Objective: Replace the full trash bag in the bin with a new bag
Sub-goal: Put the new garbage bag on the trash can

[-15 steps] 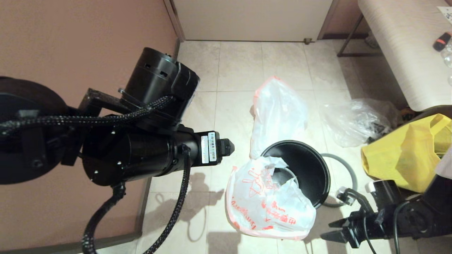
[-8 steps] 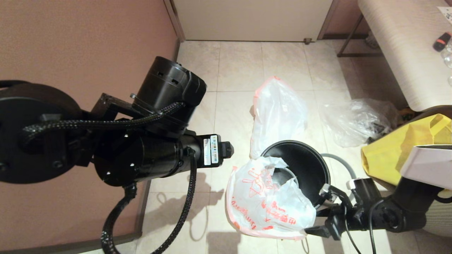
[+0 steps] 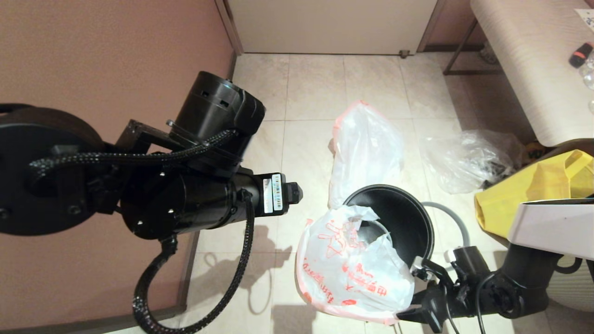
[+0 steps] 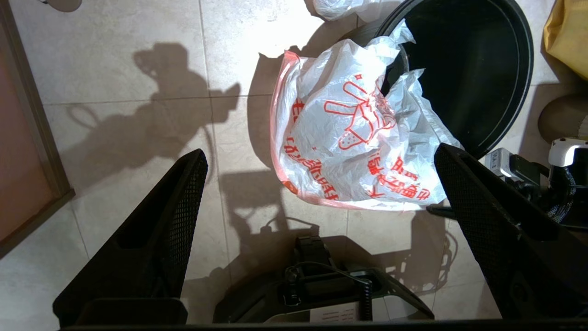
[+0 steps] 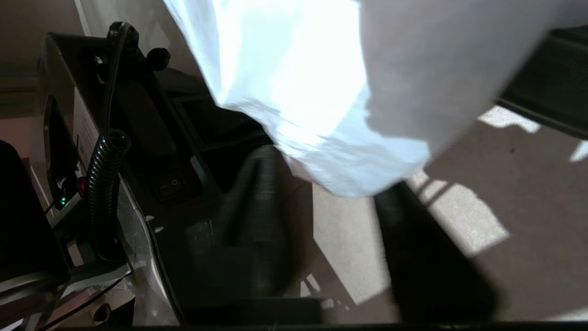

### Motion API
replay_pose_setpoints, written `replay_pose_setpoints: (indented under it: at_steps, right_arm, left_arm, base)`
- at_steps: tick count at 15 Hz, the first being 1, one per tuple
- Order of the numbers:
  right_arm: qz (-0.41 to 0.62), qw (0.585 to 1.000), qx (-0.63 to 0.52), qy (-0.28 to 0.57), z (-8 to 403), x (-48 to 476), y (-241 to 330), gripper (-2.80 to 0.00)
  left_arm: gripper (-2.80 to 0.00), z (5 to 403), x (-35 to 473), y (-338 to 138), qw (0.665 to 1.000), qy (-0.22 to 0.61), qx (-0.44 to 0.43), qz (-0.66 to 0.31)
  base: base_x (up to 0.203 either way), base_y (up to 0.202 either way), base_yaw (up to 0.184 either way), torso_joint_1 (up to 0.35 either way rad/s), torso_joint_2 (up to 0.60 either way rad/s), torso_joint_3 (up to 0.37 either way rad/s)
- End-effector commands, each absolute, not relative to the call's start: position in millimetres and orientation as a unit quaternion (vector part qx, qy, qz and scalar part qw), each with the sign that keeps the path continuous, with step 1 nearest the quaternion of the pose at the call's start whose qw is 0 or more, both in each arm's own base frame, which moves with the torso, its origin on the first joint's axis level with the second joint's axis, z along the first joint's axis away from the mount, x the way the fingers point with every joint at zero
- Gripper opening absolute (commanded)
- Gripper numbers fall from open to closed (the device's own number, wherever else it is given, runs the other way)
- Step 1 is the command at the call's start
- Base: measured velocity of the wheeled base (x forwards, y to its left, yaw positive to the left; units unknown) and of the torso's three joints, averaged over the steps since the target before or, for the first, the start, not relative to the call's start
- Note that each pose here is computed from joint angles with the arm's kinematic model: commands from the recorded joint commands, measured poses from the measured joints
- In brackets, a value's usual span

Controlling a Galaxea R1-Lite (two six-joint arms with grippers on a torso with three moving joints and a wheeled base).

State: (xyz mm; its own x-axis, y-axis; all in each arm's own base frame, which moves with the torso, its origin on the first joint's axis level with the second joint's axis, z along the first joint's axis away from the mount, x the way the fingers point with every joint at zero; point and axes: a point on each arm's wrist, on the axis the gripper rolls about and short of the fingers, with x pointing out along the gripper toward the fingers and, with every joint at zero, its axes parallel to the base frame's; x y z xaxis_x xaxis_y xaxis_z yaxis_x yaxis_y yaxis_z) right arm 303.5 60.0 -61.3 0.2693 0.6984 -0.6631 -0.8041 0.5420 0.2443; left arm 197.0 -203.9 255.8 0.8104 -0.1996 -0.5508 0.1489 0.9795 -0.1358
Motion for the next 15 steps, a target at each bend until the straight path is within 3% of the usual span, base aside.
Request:
replay_pose_setpoints:
  at_steps: [1, 5, 9, 12, 15]
  right_arm:
    - [0.478, 0.795, -0.073, 0.365, -53.8, 301.7, 60.4, -2.80]
    - [0.506, 0.797, -0.054, 0.324, -8.3, 291.3, 64.2, -2.80]
    - [0.511, 0.807, 0.058, 0.289, 74.7, 285.0, 79.4, -2.80]
    - [0.484, 0.814, 0.168, 0.275, 131.6, 312.5, 92.1, -2.80]
    - [0.418, 0.839, 0.226, 0.266, 150.7, 336.9, 78.9, -2.80]
  left_arm:
    - [0.00, 258.1, 196.0, -202.4, 0.951, 0.291, -0.047, -0.091]
    - [0.00, 258.8, 194.6, -201.7, 0.953, 0.287, -0.050, -0.088]
    - [0.00, 261.7, 186.9, -190.2, 0.959, 0.271, -0.048, -0.062]
    - [0.00, 248.4, 188.3, -191.2, 0.960, 0.267, -0.070, -0.041]
    - [0.00, 223.6, 196.5, -200.0, 0.960, 0.260, -0.094, -0.038]
  base:
    - [0.000, 0.000, 0.000, 0.000, 0.00, 0.000]
    - [0.000, 0.000, 0.000, 0.000, 0.00, 0.000]
    - [0.000, 0.000, 0.000, 0.000, 0.00, 0.000]
    - [0.000, 0.000, 0.000, 0.000, 0.00, 0.000]
    - [0.000, 0.000, 0.000, 0.000, 0.00, 0.000]
